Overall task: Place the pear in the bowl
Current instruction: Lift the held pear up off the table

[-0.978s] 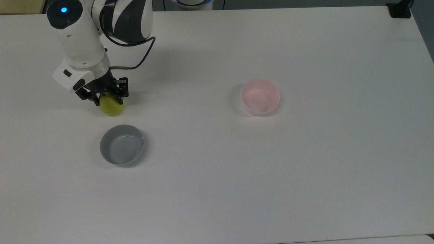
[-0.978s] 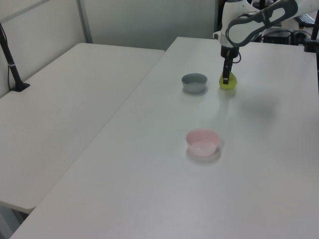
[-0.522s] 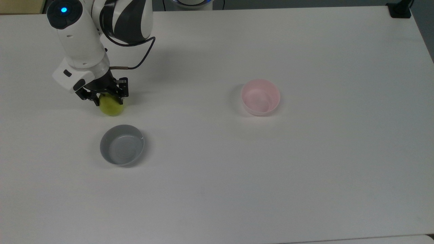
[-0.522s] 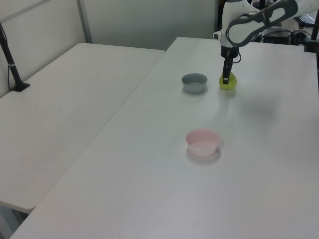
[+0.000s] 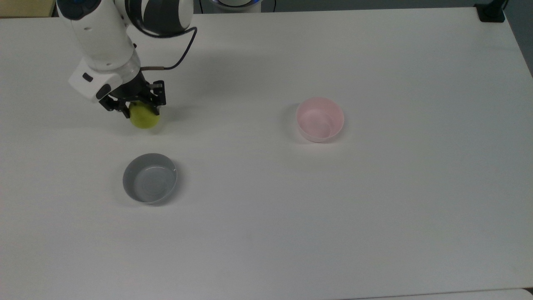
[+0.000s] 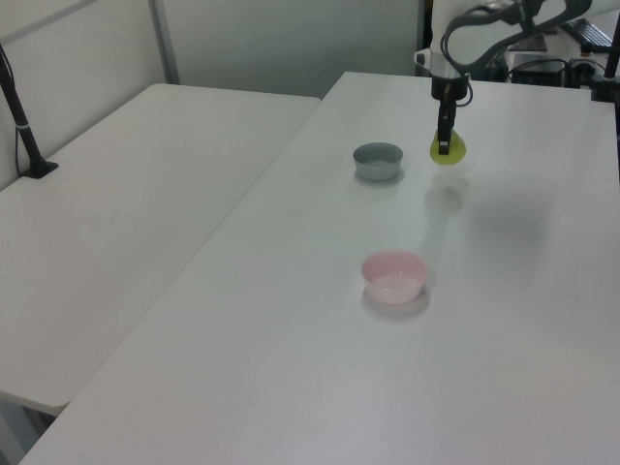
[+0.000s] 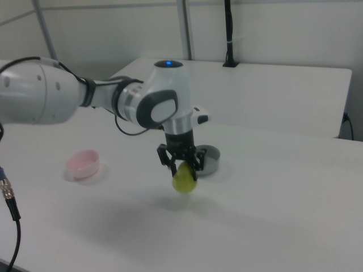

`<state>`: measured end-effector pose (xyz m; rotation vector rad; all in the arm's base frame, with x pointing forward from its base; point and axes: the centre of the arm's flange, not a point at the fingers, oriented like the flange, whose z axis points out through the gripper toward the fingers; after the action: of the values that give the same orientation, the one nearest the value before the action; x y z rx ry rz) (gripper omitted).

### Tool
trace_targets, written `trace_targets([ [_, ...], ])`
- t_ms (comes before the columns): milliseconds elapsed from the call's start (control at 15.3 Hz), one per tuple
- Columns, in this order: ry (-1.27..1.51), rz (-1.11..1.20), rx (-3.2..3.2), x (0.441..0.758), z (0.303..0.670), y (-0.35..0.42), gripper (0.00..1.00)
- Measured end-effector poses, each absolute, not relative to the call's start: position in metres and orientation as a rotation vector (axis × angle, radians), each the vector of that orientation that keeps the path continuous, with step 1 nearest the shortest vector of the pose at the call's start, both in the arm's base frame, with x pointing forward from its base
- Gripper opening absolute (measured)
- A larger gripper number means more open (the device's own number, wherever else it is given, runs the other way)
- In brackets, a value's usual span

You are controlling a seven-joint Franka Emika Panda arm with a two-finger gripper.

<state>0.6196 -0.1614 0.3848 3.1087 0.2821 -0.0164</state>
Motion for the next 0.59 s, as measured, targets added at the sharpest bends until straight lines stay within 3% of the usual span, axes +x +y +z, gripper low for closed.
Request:
trace_targets([
  [261,0.34,-0.088,3.125,0.611,0.466,-0.136,0.67],
  [587,0.366,-0.007,3.118,0.587,0.561,-0.097,0.67],
])
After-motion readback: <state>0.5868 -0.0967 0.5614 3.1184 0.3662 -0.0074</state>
